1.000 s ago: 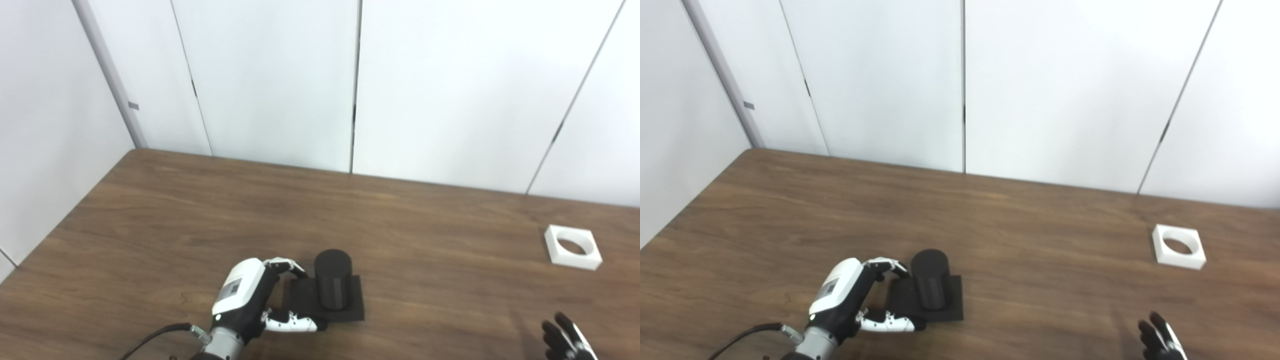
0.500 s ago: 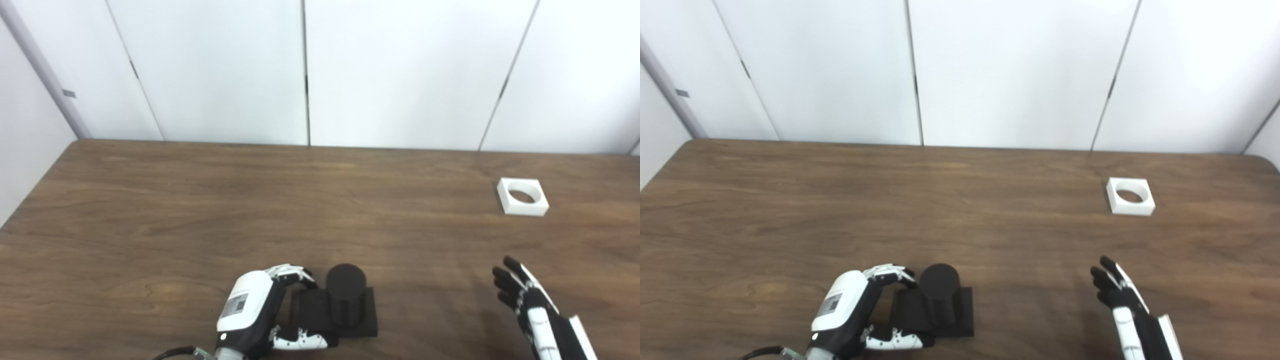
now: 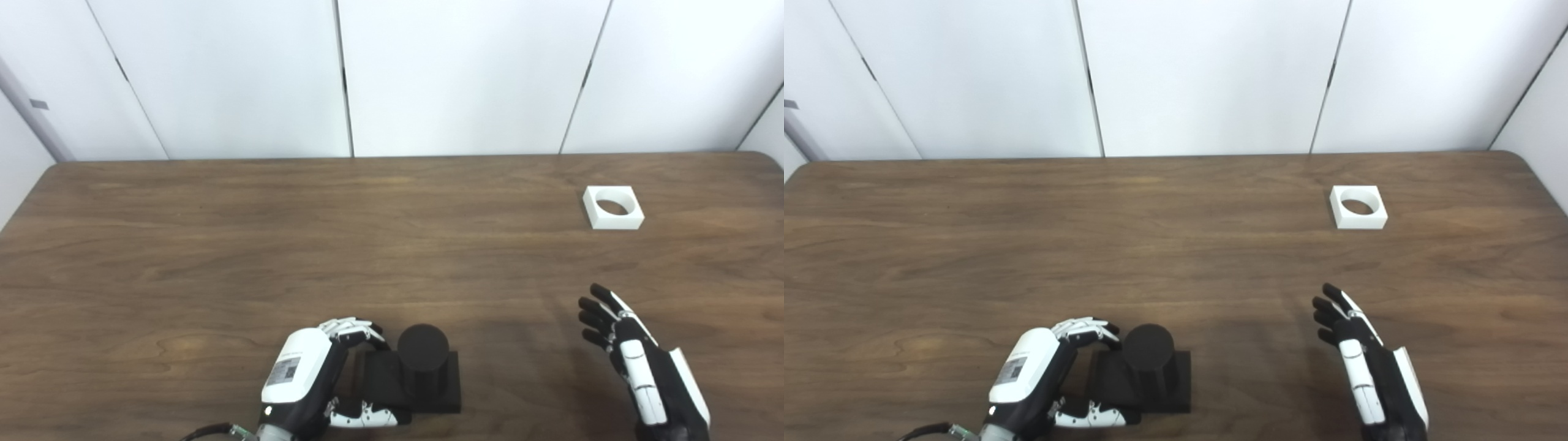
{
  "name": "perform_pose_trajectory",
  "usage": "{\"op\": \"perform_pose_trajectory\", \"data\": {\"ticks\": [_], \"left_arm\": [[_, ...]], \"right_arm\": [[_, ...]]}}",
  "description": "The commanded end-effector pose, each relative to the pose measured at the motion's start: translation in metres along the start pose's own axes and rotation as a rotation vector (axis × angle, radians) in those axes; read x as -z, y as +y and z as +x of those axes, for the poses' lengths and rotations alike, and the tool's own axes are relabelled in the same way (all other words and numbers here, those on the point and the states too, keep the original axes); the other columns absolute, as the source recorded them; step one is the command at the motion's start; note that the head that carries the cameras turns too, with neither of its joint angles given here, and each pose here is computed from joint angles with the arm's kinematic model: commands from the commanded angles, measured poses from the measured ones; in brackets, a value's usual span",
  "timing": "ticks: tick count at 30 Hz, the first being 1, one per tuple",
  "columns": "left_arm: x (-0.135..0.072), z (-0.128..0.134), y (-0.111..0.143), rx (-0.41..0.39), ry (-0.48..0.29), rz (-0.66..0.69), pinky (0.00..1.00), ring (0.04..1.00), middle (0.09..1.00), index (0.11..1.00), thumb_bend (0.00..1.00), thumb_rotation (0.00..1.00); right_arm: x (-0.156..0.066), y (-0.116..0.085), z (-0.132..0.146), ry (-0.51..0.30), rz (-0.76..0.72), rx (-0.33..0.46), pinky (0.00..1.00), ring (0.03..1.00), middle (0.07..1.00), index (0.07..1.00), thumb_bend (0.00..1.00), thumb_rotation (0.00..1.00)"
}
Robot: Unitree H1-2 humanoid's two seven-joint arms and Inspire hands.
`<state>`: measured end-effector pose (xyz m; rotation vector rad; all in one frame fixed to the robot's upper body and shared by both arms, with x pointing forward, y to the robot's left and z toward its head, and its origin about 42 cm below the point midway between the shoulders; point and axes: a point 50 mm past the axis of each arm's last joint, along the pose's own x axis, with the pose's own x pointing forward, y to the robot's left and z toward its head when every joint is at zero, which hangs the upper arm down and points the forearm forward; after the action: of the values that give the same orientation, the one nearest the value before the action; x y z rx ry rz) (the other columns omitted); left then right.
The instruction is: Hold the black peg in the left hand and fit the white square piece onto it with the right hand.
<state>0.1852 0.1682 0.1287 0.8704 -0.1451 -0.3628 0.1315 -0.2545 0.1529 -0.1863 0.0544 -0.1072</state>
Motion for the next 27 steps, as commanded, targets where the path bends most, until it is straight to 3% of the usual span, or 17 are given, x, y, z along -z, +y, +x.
{"op": "perform_pose_trajectory", "data": {"ticks": [1, 13, 16, 17, 21, 27], "left_arm": [[0.002, -0.006, -0.006, 0.06, 0.005, 0.014, 0.84, 0.829, 0.761, 0.486, 0.52, 0.04], [0.005, -0.005, -0.006, 0.087, 0.011, 0.087, 0.91, 0.854, 0.774, 0.486, 0.52, 0.05], [0.006, -0.004, -0.007, 0.089, 0.01, 0.093, 0.91, 0.855, 0.775, 0.486, 0.52, 0.05], [0.007, -0.003, -0.007, 0.091, 0.009, 0.093, 0.91, 0.855, 0.775, 0.486, 0.52, 0.05], [0.008, -0.003, -0.007, 0.094, 0.007, 0.094, 0.91, 0.855, 0.775, 0.486, 0.52, 0.04], [0.011, -0.004, -0.007, 0.09, 0.0, 0.089, 0.9, 0.851, 0.771, 0.486, 0.52, 0.04]], "right_arm": [[-0.015, 0.008, 0.001, -0.069, 0.044, 0.026, 0.83, 0.858, 0.857, 0.882, 0.47, 1.0], [-0.017, 0.005, 0.002, -0.075, 0.051, 0.027, 0.85, 0.869, 0.858, 0.881, 0.47, 1.0], [-0.026, -0.004, 0.006, -0.095, -0.007, 0.02, 0.89, 0.892, 0.867, 0.89, 0.46, 0.98], [-0.031, -0.008, 0.009, -0.104, -0.058, 0.018, 0.93, 0.901, 0.876, 0.892, 0.46, 0.95], [-0.05, -0.026, 0.025, -0.119, -0.221, 0.014, 0.87, 0.887, 0.892, 0.887, 0.51, 0.77], [-0.086, -0.053, 0.064, -0.193, -0.487, 0.025, 0.79, 0.861, 0.889, 0.874, 0.58, 0.38]]}}
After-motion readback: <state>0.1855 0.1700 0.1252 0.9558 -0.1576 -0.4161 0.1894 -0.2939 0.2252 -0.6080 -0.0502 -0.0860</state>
